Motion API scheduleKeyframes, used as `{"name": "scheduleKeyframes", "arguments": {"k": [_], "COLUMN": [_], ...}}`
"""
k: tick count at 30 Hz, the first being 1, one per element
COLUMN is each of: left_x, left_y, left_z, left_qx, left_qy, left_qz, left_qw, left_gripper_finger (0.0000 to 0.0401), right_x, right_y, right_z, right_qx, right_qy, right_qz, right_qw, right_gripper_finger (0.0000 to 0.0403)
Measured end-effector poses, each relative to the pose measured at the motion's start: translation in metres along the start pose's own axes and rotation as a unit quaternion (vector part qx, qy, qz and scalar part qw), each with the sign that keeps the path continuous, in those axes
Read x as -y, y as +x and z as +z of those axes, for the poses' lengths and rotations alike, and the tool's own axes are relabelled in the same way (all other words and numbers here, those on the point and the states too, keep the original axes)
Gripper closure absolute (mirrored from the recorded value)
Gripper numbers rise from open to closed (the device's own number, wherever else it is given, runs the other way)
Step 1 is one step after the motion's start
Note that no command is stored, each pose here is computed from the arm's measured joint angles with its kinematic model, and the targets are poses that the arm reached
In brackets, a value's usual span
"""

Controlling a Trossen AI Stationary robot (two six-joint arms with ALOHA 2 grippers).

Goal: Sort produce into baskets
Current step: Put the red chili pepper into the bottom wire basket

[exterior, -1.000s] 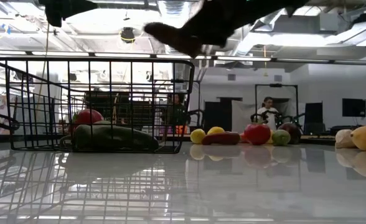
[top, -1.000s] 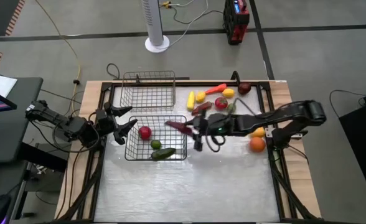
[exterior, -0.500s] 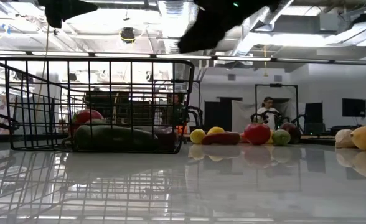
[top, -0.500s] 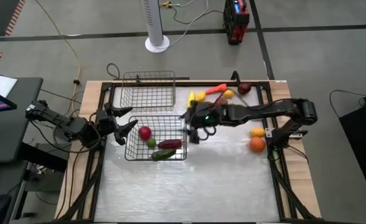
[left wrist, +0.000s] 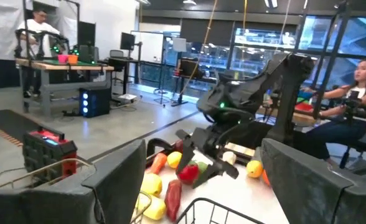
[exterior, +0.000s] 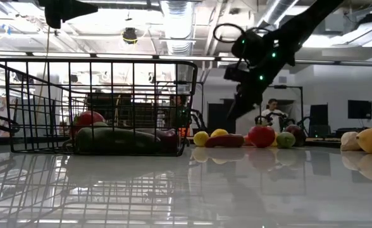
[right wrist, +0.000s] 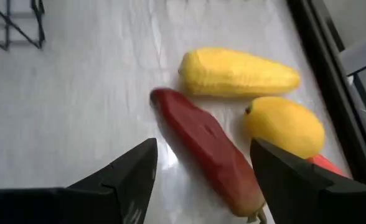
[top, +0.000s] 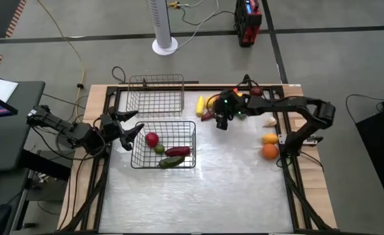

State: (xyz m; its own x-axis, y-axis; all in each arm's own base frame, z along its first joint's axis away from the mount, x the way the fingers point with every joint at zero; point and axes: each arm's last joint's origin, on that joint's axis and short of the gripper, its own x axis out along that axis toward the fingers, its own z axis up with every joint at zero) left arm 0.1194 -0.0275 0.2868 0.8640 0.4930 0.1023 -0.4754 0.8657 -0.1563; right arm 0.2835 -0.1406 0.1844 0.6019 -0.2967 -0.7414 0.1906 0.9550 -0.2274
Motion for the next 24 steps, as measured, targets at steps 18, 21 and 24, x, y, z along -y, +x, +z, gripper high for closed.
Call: {"name": "scheduleKeyframes", "arguments": {"k": [18,21,24], "left_x": [-0.002,-0.002,-0.002], "left_y": [0.0,0.0,0.0], "left_z": [-0.002,-0.002,-0.002], "left_qx": [-0.007,-0.007,-0.007], "left_qy": [0.023,0.024,0.027], "left_qz": [0.027,0.027,0.027], "left_qw": [0.999,0.999,0.999], "left_gripper_finger": [0.0097,0.0097,0.0097], "right_x": [0.021,0.019,0.017], "right_y": [0.055,0.052,0.045], "right_z": [-0.025,-0.023,-0.02], "right_qx": [-0.085,-0.089,-0.087], "right_qy": [-0.051,-0.056,-0.057], "right_qz": [0.035,0.022,0.019], "right_qw": [0.994,0.994,0.994], "right_gripper_finger": [0.0117,0.0127,0.0158]}}
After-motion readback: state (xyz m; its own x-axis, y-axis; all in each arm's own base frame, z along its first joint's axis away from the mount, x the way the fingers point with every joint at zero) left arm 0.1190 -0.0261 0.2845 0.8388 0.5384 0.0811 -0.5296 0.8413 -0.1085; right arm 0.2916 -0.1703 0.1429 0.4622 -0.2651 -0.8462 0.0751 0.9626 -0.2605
